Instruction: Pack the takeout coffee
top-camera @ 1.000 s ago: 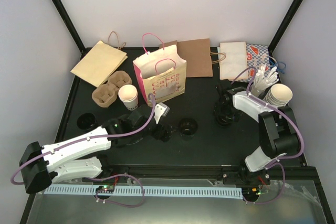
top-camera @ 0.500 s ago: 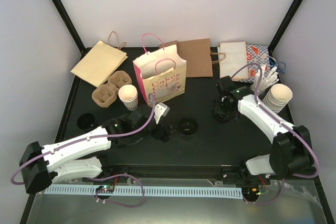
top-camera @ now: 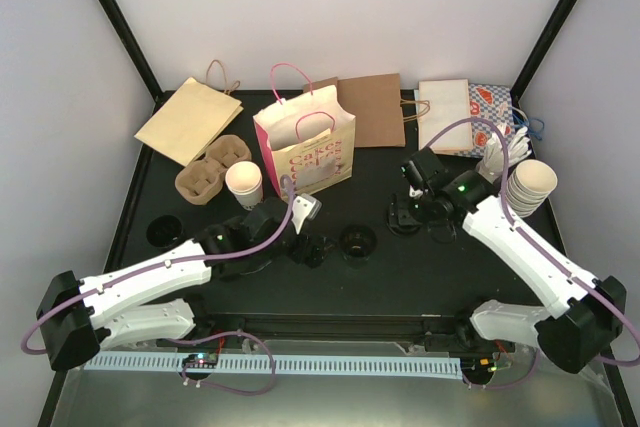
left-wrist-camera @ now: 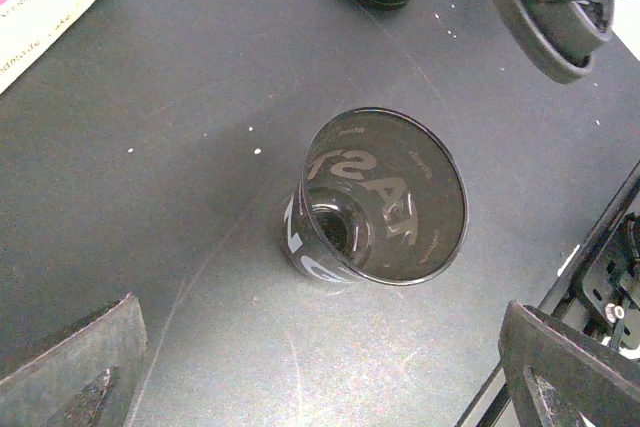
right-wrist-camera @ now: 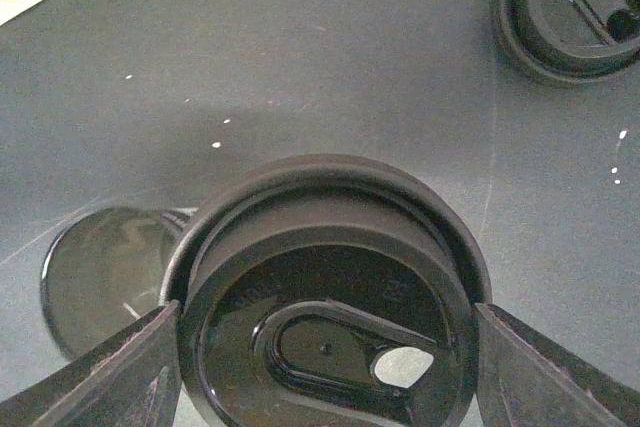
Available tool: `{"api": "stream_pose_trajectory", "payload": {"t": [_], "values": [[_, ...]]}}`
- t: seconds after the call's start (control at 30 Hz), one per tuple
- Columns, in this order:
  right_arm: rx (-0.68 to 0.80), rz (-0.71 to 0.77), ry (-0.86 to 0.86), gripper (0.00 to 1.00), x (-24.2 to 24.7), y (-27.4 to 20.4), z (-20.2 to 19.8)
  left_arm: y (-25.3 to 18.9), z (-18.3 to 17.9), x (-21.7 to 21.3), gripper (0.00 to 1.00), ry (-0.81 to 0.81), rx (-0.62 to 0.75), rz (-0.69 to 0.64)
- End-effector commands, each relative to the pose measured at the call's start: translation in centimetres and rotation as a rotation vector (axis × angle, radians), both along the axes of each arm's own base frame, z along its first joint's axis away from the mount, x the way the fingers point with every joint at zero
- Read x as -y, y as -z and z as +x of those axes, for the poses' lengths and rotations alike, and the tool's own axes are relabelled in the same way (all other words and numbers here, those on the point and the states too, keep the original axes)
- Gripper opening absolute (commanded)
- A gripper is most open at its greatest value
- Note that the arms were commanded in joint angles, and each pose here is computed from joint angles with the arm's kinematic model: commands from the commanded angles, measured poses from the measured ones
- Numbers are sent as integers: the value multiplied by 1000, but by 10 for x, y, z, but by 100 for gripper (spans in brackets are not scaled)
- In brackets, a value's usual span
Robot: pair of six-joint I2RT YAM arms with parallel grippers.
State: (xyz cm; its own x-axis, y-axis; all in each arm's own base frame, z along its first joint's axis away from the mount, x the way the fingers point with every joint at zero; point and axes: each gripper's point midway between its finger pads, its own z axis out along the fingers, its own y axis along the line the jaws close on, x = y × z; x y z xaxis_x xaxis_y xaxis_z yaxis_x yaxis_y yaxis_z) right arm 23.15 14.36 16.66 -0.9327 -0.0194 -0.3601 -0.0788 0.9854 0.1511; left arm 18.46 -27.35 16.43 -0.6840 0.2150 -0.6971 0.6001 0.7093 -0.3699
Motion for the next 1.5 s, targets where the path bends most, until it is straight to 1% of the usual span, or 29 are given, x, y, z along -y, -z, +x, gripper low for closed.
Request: {"api": "stream_pose_trajectory", "payload": {"t": [0.0, 0.17, 0.47, 0.7, 0.87, 0.93, 1.17, 1.3, 1.47], "values": [[3, 35, -72, 76, -9, -16, -15, -10, 6, 3, 99, -12, 5, -40], [34, 53, -143, 76, -20, -25, -24, -12, 12, 0, 99, -33, -1, -52], [75, 52, -272, 76, -55, -22, -40, -13, 21, -2, 99, -83, -14, -67], [77, 42, -349, 76, -80, -12, -48, -5, 22, 1, 98, -97, -85, -107], [77, 37, -354, 76, -90, -2, -42, 0, 28, -4, 91, -119, -156, -168], [78, 35, -362, 76, -94, 1, -40, 2, 29, -5, 91, -121, -173, -191], [65, 13, -371, 77, -101, 16, -34, 14, 29, -7, 90, -113, -220, -182], [53, -25, -361, 77, -98, 24, -32, 18, 28, -5, 83, -101, -231, -178], [37, -39, -363, 77, -98, 32, -33, 24, 28, -4, 80, -101, -242, -165]]}}
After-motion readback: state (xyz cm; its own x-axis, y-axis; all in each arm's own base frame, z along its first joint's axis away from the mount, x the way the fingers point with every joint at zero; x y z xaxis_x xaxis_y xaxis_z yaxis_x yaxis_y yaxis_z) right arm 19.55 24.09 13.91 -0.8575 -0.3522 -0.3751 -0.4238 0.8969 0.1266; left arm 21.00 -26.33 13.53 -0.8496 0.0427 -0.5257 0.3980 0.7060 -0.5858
